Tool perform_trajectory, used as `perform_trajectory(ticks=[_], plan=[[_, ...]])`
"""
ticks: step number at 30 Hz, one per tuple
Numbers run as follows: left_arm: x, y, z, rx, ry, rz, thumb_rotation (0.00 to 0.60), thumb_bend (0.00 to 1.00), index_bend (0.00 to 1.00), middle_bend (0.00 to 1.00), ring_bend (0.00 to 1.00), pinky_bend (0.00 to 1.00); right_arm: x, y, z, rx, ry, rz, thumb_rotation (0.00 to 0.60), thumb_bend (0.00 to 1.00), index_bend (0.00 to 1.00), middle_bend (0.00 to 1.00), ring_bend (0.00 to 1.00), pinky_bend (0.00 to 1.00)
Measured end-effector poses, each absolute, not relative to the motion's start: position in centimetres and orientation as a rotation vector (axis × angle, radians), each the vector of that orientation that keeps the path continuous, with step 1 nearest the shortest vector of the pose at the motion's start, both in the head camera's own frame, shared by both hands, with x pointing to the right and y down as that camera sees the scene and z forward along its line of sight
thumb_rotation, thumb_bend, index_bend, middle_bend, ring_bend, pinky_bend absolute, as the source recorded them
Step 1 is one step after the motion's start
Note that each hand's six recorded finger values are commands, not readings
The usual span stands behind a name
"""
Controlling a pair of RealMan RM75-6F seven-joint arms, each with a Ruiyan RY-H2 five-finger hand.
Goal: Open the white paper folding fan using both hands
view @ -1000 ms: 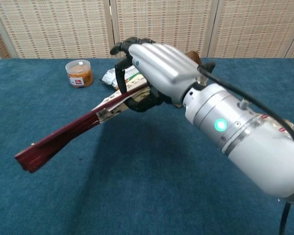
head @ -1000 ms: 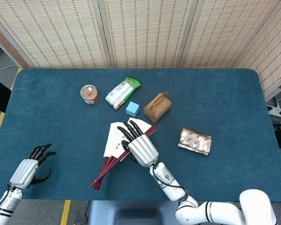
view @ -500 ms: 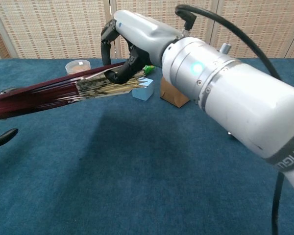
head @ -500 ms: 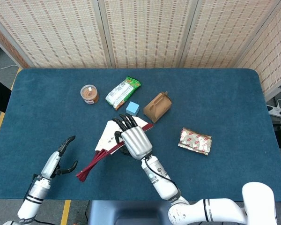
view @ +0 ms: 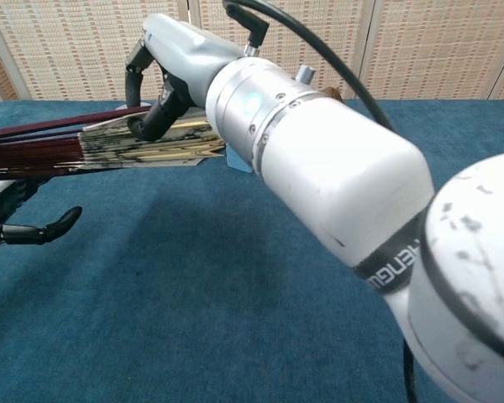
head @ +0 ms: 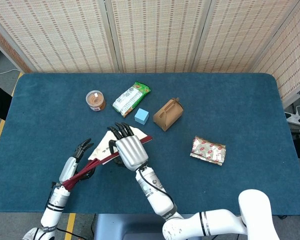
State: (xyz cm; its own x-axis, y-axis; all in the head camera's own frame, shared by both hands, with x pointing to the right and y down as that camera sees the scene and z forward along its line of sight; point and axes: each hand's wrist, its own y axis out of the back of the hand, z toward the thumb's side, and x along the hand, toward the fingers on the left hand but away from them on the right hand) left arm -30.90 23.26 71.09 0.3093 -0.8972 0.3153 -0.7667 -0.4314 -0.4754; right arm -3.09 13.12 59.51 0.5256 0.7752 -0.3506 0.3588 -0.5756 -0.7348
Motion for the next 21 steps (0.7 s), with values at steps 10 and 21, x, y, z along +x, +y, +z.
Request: perform_trajectory(ticks=[10,21], plan=[[-29.5,22.7,71.1,-2.323,1.624,-0.719,0.600,0.41,0.33,0.00,0.00,0.00,-4.1,13.8,59.7,-2.205,-0.931,0.914,0.600,0.62,0.71,0.12,0.00,0.00],[-29.4,22.5,70.8,-2.309,1.676,-0.672,0.600,0.57,0.74,0.07,0.00,0.00,-4.2,13.9,59.5,-2.215,-0.936,0.904,0.600,0.62,0.71,0.12,0.00,0.00]])
